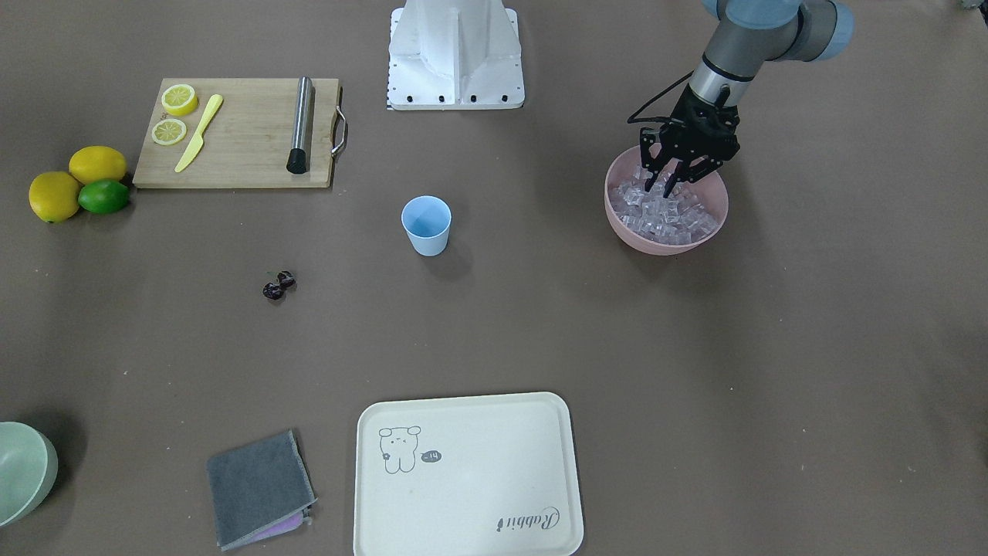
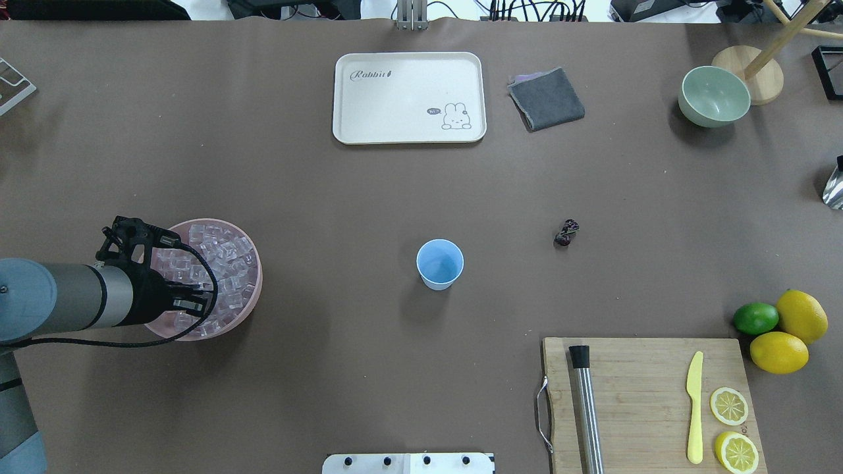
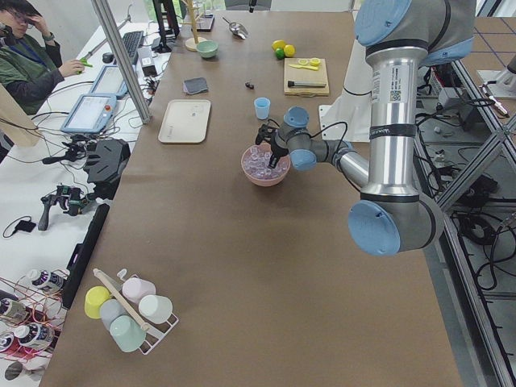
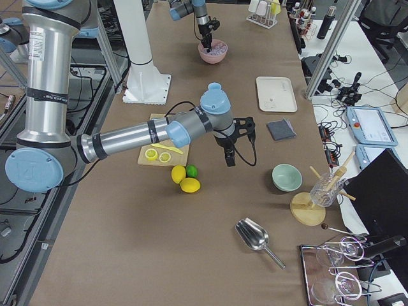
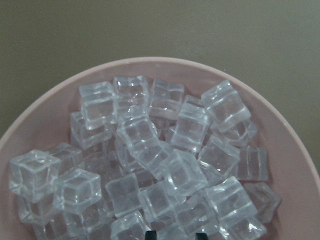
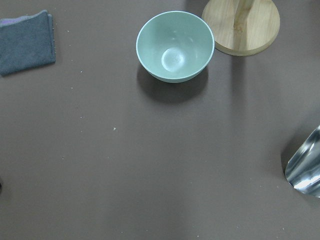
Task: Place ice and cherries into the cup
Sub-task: 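Carry the ice cube with the left gripper over the light-blue cup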
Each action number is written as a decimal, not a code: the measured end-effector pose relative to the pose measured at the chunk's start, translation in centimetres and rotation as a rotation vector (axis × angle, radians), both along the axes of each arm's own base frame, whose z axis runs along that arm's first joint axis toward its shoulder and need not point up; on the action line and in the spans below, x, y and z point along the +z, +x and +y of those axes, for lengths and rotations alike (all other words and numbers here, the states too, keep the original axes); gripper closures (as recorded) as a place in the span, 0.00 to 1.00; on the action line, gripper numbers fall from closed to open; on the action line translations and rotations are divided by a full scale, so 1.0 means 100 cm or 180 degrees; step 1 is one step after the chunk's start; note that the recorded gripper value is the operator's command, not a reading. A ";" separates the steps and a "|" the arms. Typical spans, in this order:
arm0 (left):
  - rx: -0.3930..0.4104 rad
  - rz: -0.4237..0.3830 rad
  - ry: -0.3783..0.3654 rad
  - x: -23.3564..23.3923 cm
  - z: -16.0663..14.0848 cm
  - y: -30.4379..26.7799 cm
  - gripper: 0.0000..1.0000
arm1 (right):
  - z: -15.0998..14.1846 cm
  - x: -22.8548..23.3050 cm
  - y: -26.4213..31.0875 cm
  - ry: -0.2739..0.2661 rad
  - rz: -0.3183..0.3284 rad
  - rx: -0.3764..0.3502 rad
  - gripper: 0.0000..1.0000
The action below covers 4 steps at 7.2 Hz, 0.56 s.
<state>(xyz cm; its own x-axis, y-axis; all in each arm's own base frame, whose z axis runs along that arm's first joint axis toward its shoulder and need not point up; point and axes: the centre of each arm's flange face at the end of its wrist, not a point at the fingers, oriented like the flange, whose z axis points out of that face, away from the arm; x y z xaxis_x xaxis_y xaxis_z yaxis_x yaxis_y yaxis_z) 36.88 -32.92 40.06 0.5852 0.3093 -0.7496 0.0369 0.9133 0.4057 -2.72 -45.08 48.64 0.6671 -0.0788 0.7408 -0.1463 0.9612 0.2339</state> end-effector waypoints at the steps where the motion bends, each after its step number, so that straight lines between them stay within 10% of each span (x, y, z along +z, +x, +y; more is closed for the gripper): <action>1: -0.0007 0.0039 0.0018 -0.007 0.000 -0.004 1.00 | 0.000 0.000 0.000 -0.0001 0.0000 0.0001 0.00; 4: -0.0094 0.0402 0.0017 -0.044 0.003 -0.012 1.00 | 0.000 0.000 0.000 0.0003 0.0001 -0.0001 0.00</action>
<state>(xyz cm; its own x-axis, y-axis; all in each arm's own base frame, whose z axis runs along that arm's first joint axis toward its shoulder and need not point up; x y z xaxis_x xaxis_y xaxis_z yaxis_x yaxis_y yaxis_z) 35.72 -32.65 35.70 0.4951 0.2977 -0.8162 0.1147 0.9088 0.4011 -2.68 -45.06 48.65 0.6674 -0.0797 0.7404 -0.1460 0.9610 0.2350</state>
